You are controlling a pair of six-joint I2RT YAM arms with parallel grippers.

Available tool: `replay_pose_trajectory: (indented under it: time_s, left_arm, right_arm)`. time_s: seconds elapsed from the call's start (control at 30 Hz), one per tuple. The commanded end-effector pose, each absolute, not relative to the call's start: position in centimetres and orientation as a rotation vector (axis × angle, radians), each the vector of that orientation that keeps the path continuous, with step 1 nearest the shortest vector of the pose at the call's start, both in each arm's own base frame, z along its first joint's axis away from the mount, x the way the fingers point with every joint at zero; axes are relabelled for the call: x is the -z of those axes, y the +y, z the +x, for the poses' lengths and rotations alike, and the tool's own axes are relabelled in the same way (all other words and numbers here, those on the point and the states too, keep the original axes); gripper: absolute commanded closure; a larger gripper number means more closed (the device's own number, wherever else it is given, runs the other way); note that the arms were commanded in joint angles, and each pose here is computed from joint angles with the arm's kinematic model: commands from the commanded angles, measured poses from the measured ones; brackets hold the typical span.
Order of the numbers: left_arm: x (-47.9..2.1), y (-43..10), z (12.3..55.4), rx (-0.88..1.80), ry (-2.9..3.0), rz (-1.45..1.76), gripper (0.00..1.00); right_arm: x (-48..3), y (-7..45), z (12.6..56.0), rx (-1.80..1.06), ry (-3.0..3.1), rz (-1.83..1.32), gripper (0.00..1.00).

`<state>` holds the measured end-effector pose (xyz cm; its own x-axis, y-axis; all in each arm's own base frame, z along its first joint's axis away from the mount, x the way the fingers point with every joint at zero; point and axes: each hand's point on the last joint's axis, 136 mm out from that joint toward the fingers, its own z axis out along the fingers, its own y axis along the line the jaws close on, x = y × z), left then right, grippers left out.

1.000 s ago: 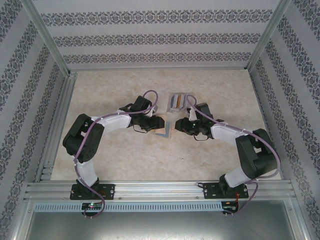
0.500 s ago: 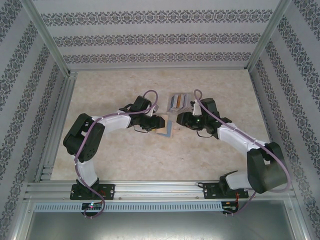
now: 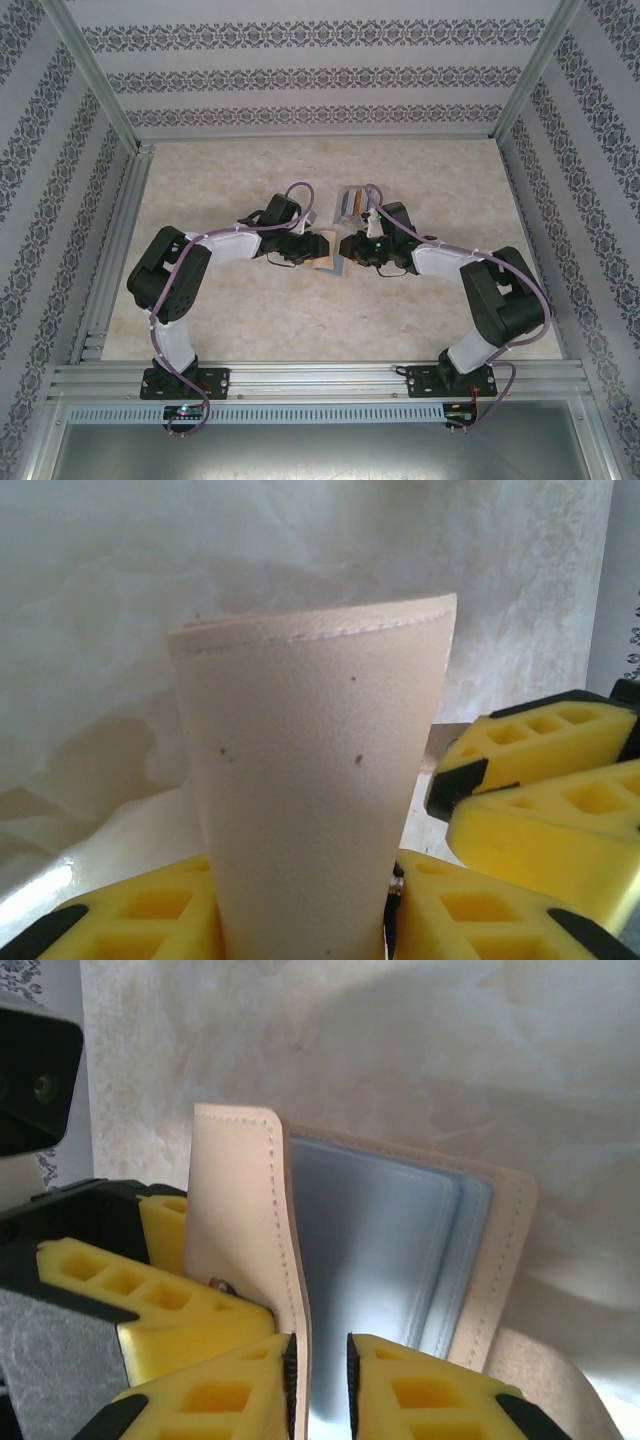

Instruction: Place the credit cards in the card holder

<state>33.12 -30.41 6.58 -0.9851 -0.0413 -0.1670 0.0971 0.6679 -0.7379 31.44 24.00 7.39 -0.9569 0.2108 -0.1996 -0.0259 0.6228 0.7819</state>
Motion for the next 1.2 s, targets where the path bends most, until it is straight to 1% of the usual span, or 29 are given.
replay_pose_trajectory:
  time_s: [0.0,0.27,0.57,0.7,0.8,0.87,0.97,1.17]
  left_arm:
    - [-7.7,-30.6,33.6,1.264,2.66,0.056,0.6]
    - [-7.9,-30.7,33.4,1.282,2.658,0.067,0.6]
    - [-8.6,-30.9,33.2,1.312,2.641,0.079,0.61]
    - [-8.6,-31.0,33.2,1.324,2.639,0.082,0.61]
    - [-8.6,-31.0,33.2,1.315,2.643,0.086,0.61]
    - [-8.6,-30.8,33.2,1.299,2.649,0.086,0.58]
    - [-8.4,-30.2,33.3,1.231,2.665,0.084,0.5]
    - [-8.6,-29.4,33.2,1.134,2.693,0.121,0.33]
  right_arm:
    - [-8.8,25.1,33.2,-1.299,2.511,0.129,0.76]
    - [-8.7,26.1,34.6,-1.376,2.474,0.152,0.75]
    - [-8.2,26.1,35.0,-1.373,2.467,0.164,0.7]
    - [-8.4,27.1,34.7,-1.426,2.471,0.125,0.71]
    - [-8.1,27.1,34.6,-1.428,2.478,0.13,0.79]
    - [-8.1,26.9,34.4,-1.42,2.483,0.127,0.84]
    - [-8.0,26.4,34.1,-1.375,2.504,0.118,0.88]
    - [-8.1,25.1,33.5,-1.145,2.612,0.034,0.91]
